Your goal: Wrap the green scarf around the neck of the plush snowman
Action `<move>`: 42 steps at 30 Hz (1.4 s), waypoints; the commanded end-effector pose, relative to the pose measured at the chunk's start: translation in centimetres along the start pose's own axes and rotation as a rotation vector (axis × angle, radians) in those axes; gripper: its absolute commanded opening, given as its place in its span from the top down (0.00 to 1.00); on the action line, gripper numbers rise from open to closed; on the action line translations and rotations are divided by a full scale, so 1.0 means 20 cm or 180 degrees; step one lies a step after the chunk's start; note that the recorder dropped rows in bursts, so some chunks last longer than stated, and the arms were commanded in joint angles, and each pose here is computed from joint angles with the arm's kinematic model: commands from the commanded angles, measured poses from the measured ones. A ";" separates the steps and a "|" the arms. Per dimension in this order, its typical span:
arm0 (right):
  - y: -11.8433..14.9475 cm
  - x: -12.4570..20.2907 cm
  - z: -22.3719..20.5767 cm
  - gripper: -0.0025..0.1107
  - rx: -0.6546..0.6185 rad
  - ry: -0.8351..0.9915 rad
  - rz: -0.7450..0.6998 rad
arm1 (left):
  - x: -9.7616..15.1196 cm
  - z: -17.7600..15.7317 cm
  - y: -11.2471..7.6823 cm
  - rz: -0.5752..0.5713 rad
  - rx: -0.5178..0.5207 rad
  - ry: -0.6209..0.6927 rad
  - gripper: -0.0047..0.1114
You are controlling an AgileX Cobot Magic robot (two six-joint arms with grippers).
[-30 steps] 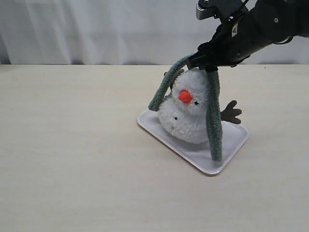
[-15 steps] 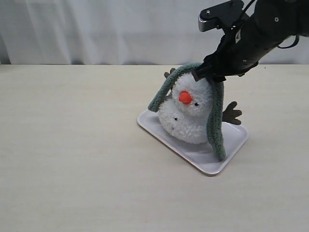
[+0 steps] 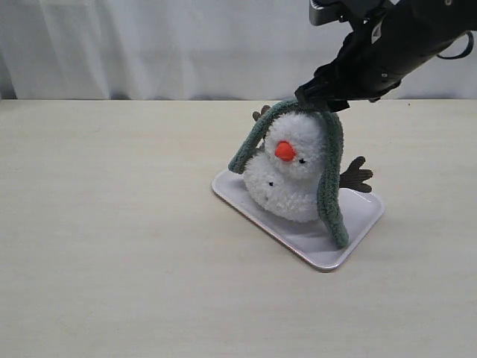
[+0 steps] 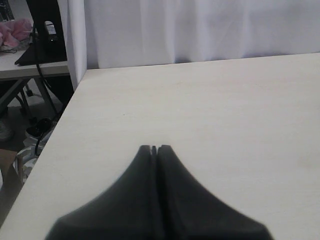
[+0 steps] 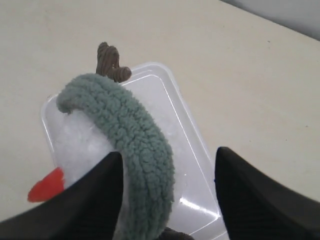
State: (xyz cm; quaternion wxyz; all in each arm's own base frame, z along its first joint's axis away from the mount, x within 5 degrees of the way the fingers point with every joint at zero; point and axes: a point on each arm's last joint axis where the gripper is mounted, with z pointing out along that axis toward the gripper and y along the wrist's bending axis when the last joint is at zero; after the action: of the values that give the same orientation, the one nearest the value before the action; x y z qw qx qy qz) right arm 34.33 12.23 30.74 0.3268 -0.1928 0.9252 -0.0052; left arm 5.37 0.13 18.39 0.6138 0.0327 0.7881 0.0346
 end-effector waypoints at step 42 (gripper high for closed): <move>0.03 0.11 0.01 0.94 -0.0082 -0.0708 -0.0236 | 0.00 0.00 0.00 -0.0014 0.0004 -0.0036 0.96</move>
State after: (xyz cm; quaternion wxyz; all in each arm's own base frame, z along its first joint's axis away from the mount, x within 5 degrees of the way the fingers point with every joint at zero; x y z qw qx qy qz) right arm 32.31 12.02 29.25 0.4126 -0.2255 0.8823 0.0210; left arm 5.37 0.13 18.39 0.6138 0.0327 0.7881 0.0346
